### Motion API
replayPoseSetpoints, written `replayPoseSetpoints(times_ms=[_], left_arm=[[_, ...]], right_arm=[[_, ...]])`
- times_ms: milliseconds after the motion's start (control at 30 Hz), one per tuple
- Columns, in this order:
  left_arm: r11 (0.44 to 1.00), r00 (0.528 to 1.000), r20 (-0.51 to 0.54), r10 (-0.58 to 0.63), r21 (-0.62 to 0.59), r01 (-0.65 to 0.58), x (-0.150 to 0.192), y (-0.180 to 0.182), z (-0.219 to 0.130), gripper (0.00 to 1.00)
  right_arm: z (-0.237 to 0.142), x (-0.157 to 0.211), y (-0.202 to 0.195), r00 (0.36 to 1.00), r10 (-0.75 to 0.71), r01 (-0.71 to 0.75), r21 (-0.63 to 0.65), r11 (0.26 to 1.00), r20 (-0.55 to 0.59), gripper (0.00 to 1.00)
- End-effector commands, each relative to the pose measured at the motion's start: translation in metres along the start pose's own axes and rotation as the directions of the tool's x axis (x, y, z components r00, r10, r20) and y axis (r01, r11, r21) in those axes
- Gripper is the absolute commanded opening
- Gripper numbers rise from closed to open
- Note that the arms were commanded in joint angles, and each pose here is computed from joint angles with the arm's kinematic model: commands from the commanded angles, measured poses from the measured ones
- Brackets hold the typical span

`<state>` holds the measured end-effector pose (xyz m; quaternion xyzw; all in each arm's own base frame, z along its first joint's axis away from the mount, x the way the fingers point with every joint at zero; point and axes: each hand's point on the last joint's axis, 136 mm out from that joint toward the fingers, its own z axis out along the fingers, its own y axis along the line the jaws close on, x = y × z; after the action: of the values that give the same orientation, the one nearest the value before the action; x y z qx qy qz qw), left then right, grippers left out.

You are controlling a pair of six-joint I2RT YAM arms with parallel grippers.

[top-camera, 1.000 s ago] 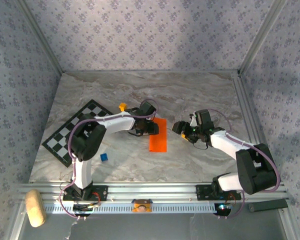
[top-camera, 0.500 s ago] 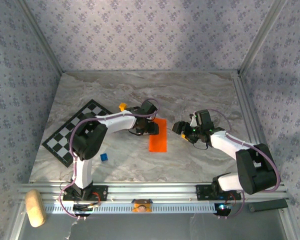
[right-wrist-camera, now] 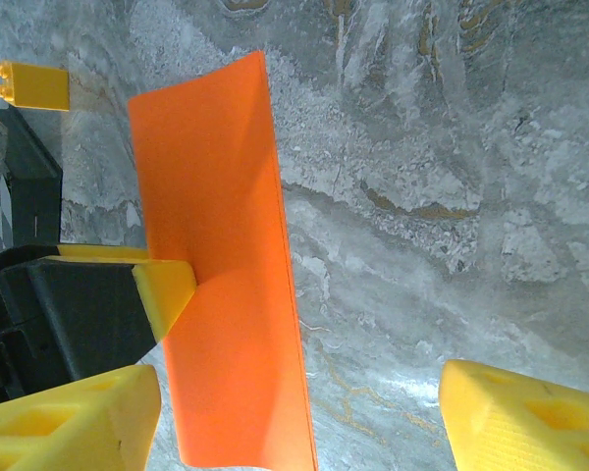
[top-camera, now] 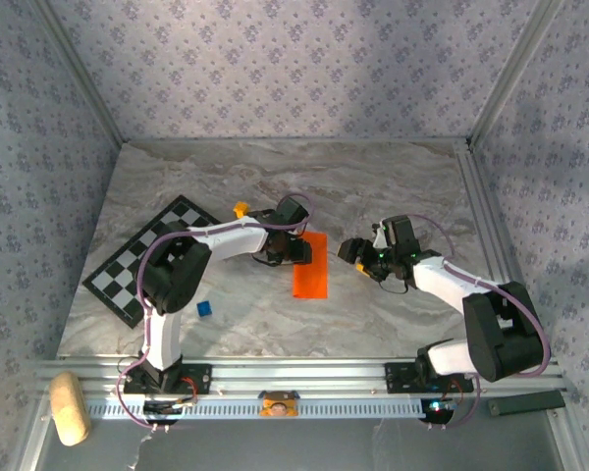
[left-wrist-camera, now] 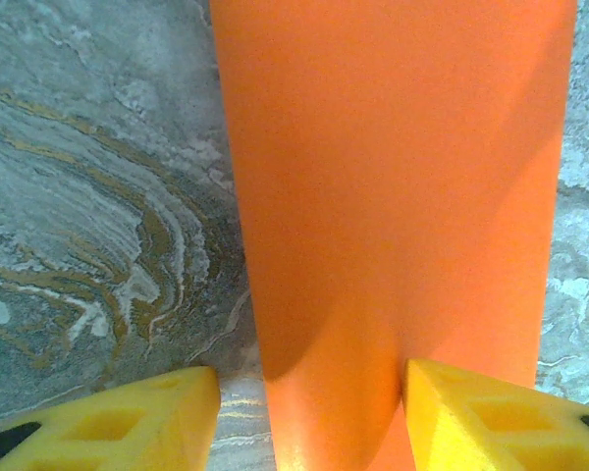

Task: Fold a paper plane with a square sheet of paper (pick it up from the middle)
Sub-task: First fold the square sheet of paper in half at the center of the table.

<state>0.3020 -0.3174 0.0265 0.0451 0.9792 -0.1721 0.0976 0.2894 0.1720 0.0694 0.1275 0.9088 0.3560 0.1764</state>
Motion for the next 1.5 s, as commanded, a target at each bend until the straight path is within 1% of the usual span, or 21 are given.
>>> replayPoseSetpoints(times_ms=[0,633,933,1000,1067,1200,1333,1433,1467], left_arm=[[0.999,1.000,-0.031,0.001,-0.035,-0.002,0.007,0.013,0.025,0.54],[0.995,0.998,-0.025,0.063,-0.075,-0.065,0.006,0.014,0.032,0.56],[0.994,0.998,-0.027,0.057,-0.089,-0.059,0.004,0.015,0.034,0.56],[0.994,0.998,-0.027,0.054,-0.090,-0.056,0.004,0.016,0.034,0.56],[0.994,0.998,-0.025,0.053,-0.092,-0.055,0.004,0.016,0.033,0.55],[0.994,0.998,-0.029,0.052,-0.093,-0.055,0.005,0.017,0.033,0.55],[0.994,0.998,-0.029,0.049,-0.095,-0.052,0.006,0.017,0.034,0.55],[0.995,0.998,-0.030,0.048,-0.092,-0.051,0.006,0.016,0.034,0.55],[0.995,0.998,-0.030,0.048,-0.091,-0.051,0.005,0.017,0.034,0.55]], right_arm=[[0.002,0.004,-0.004,1.000,0.017,-0.017,0.008,1.000,-0.010,0.77],[0.004,0.007,-0.007,0.999,0.026,-0.026,0.025,0.999,-0.026,0.78],[0.004,0.007,-0.007,0.999,0.021,-0.021,0.023,1.000,-0.025,0.78],[0.004,0.008,-0.005,0.999,0.020,-0.020,0.012,1.000,-0.029,0.77],[0.005,0.007,-0.002,0.999,0.016,-0.016,-0.008,1.000,-0.028,0.72],[0.007,0.008,0.007,0.999,0.004,-0.006,-0.047,0.999,-0.042,0.50],[0.016,0.011,0.014,0.997,0.003,-0.009,-0.079,0.997,-0.078,0.29],[0.024,0.015,0.021,0.994,-0.014,0.005,-0.086,0.996,-0.104,0.17],[0.026,0.016,0.022,0.993,-0.021,0.012,-0.083,0.996,-0.113,0.15]])
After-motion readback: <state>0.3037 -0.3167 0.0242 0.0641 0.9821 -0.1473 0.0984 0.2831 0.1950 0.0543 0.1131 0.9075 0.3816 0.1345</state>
